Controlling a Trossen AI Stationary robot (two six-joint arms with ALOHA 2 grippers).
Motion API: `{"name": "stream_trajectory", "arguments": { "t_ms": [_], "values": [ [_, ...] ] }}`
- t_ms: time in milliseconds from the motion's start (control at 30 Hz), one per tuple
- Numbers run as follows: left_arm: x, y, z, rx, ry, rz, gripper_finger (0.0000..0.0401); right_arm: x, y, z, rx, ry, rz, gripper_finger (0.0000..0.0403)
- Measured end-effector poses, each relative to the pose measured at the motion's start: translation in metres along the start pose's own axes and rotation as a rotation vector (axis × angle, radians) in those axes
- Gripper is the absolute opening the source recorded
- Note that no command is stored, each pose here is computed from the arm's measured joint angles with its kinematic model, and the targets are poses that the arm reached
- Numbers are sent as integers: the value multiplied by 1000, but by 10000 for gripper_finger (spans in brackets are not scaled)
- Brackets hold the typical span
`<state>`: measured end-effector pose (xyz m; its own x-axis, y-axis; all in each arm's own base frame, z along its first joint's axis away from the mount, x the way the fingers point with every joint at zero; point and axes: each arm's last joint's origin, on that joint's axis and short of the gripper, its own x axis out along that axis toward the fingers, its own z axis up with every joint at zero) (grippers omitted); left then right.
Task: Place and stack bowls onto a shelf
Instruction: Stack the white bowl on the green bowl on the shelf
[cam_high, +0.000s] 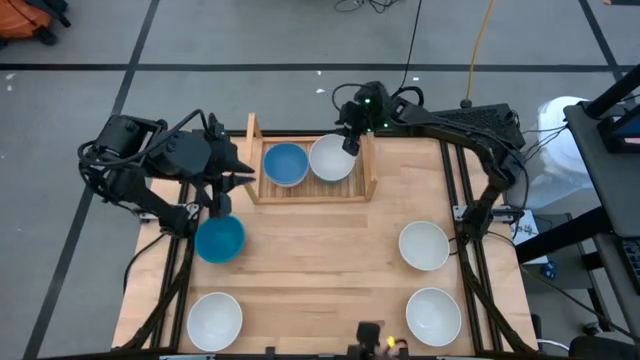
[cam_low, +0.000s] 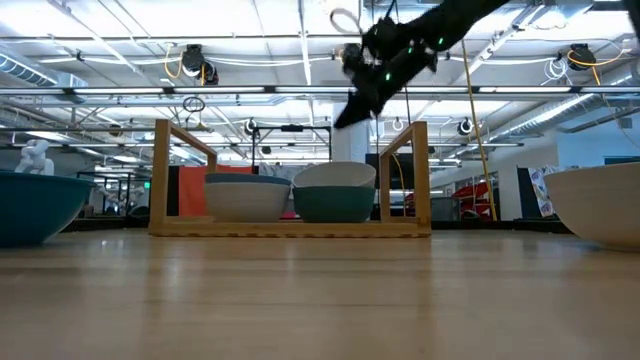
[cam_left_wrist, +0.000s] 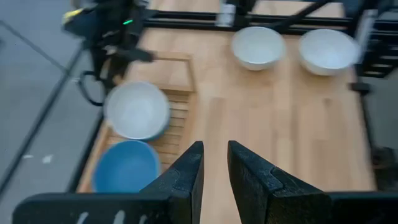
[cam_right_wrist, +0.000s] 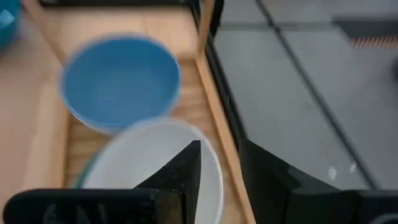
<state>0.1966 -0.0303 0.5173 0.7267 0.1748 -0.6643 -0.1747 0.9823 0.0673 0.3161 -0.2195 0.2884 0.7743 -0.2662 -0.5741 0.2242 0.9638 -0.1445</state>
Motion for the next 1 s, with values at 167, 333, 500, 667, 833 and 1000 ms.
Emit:
{"name": "stream_trajectory", "arguments": {
  "t_ms": [167, 333, 500, 667, 833, 1000],
  "values": [
    [8, 8, 4, 36, 8, 94, 79, -61, 21, 36, -95, -172, -22, 103],
    [34, 14, 12, 119, 72, 144, 79, -125, 42, 58, -150, -331, -42, 102],
    [70, 25, 30, 229, 69, 190, 79, -173, 58, 63, -188, -421, -41, 102],
    [103, 56, 51, 221, -6, 199, 79, -212, 67, 62, -203, -498, -55, 102],
    [132, 101, 62, 83, -62, 254, 79, -237, 72, 57, -206, -530, -65, 102],
    [167, 145, 60, -30, -40, 240, 79, -254, 75, 54, -211, -559, -75, 102]
  ]
}}
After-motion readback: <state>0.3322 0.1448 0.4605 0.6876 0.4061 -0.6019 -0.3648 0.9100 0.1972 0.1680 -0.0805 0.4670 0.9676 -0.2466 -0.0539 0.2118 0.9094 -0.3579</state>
